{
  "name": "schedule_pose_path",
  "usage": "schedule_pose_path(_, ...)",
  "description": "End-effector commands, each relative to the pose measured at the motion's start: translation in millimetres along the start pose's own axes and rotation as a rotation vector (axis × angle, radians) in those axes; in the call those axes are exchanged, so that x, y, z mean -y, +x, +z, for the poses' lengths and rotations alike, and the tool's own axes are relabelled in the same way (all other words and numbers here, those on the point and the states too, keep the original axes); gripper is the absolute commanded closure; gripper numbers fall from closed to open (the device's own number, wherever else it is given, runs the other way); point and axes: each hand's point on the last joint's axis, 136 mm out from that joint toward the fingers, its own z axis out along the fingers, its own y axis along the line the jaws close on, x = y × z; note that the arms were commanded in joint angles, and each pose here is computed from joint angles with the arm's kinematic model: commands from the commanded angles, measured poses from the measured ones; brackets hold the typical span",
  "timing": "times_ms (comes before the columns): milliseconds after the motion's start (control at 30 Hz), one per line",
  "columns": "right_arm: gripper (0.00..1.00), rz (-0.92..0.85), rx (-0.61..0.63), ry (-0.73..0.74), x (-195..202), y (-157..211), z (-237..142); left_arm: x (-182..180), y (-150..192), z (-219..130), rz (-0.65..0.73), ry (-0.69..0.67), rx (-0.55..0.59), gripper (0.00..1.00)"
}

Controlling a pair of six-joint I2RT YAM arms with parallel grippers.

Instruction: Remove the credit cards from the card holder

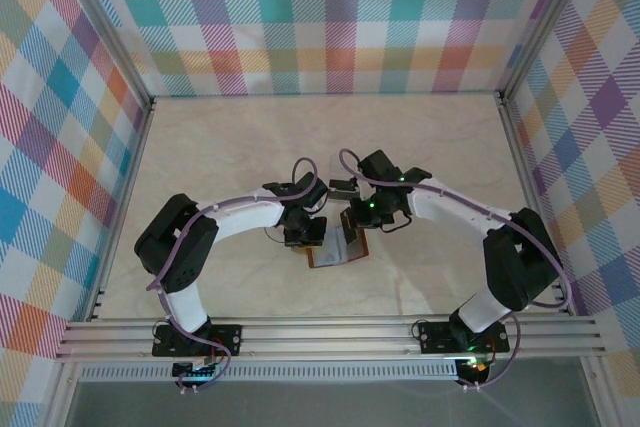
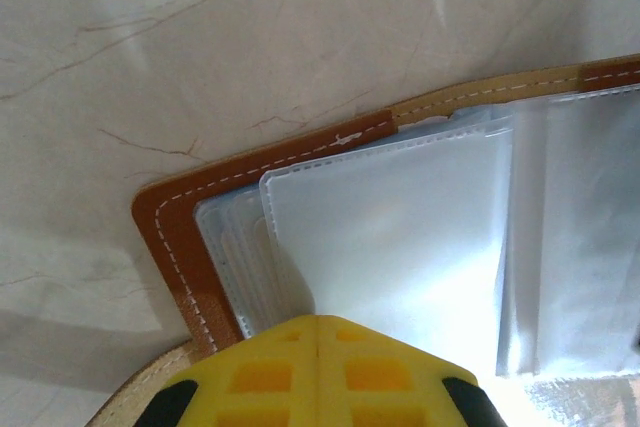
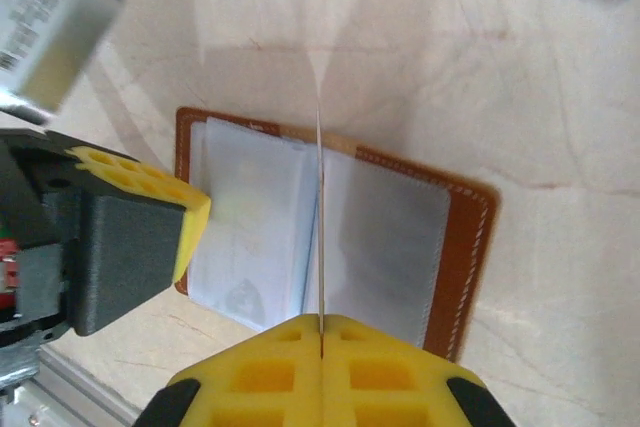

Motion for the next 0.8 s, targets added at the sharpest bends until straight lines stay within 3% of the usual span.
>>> schedule_pose_path(0,0.94,-0.177,0.031,0.044,0.5,-8.0,-16.3,-22.0,8.1,3.1,0.013,-0.117,-0.029,0.97)
schedule_pose_path(400,1.0,-0.882,0.114,0.007,-15.4,-31.1,-30.7,-6.2,-3.2,-15.8,0.024,-0.074,0.018,0.93)
schedule_pose_path(767,1.0,-1.073,0.02,0.022,-1.6,-65.0,-34.3,-18.0,-3.0,-36.1,0.005,-0.113,0.082,0.89)
